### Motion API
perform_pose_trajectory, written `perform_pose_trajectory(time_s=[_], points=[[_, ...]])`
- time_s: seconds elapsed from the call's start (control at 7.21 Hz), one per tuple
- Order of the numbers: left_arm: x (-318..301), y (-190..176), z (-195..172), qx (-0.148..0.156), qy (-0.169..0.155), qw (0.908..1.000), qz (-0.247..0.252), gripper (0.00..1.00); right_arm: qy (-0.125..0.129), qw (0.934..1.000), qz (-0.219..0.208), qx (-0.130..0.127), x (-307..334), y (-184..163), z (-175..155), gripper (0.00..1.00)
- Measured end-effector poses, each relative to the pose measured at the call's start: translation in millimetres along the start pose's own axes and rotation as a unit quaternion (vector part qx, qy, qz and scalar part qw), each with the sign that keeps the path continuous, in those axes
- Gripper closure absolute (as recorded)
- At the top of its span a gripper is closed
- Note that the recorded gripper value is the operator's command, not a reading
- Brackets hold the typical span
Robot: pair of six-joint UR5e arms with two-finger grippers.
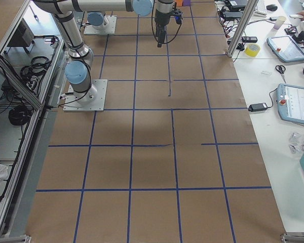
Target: Arrange blocks in a line
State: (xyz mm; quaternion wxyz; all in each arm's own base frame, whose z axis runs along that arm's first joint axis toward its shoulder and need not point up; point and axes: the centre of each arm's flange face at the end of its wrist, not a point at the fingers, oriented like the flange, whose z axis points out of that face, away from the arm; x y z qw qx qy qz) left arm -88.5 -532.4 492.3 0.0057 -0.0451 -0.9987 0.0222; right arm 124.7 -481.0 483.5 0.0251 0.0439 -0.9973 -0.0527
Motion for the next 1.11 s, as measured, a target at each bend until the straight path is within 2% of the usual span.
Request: perform_pose_trajectory(time_s=[1.11], points=[[18.7,0.5,1.4,0.007,-0.007,0.9998,-0.015,0.00,0.002,1.0000,0.000,0.004,0.5,-1.5,-0.2,0.00]])
